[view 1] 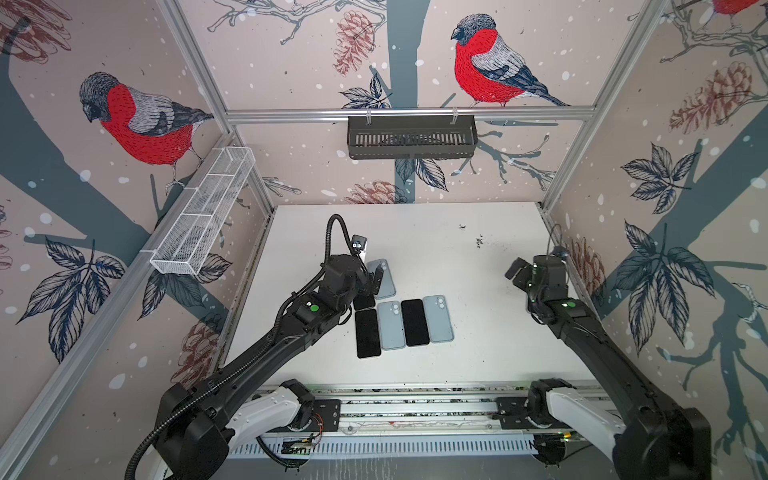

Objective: Take the phone out of the phone case
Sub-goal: 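Retract the left gripper while the right moves to the black phone by the wall, then lower the right gripper onto the black cased phone and grip its end, then carry the black phone to the left gripper, which grips its edge, then lift the phone upright with the left gripper while the right opens and draws back, then hold the phone tilted up with the left gripper while the right grips its case edge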

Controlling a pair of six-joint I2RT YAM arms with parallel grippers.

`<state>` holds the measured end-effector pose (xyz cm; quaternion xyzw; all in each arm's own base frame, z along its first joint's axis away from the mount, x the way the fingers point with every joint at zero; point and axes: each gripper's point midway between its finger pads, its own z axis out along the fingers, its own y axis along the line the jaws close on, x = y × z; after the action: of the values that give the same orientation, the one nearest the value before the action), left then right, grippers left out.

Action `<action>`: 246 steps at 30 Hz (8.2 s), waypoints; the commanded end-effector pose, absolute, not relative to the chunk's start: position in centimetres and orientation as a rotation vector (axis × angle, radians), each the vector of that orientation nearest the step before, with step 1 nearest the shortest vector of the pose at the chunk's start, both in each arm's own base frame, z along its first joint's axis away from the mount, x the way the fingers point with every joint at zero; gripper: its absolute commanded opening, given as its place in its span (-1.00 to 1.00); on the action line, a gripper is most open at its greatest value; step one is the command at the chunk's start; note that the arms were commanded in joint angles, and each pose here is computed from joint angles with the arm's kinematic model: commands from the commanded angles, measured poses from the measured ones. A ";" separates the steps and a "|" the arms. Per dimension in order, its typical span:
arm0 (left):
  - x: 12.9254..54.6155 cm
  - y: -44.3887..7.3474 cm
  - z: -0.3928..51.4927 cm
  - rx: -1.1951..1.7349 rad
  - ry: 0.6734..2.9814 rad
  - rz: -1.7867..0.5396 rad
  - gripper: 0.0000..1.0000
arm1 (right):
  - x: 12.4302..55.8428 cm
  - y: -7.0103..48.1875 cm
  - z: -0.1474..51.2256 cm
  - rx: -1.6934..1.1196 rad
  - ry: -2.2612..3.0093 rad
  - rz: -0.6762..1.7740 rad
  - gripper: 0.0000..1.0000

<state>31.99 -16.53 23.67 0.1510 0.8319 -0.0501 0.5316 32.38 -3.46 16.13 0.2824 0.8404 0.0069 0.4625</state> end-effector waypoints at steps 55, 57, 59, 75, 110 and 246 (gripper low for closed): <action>29.2 -19.7 26.2 0.489 1.861 -0.255 0.98 | 31.5 -6.6 2.4 0.640 2.593 -0.133 0.81; 29.1 -19.8 26.1 0.494 1.866 -0.252 0.98 | 31.3 -7.2 2.7 0.656 2.580 -0.175 0.86; 29.0 -19.9 26.1 0.494 1.869 -0.251 0.98 | 31.2 -7.7 3.0 0.673 2.561 -0.213 0.92; 28.6 -20.0 26.6 0.479 1.883 -0.264 0.98 | 32.0 -8.2 -0.4 0.704 2.647 -0.106 0.99; 28.4 -19.9 26.6 0.473 1.880 -0.275 0.98 | 31.7 -2.2 -0.3 0.541 2.733 0.099 0.19; 25.6 -28.0 36.0 -0.388 1.252 -2.033 -1.00 | 15.8 23.3 31.4 -0.276 1.374 1.829 0.44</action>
<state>26.32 -28.84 33.04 -0.1540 0.5346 -0.7536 0.3501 16.70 23.17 29.98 -0.0862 0.5700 0.7095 0.4053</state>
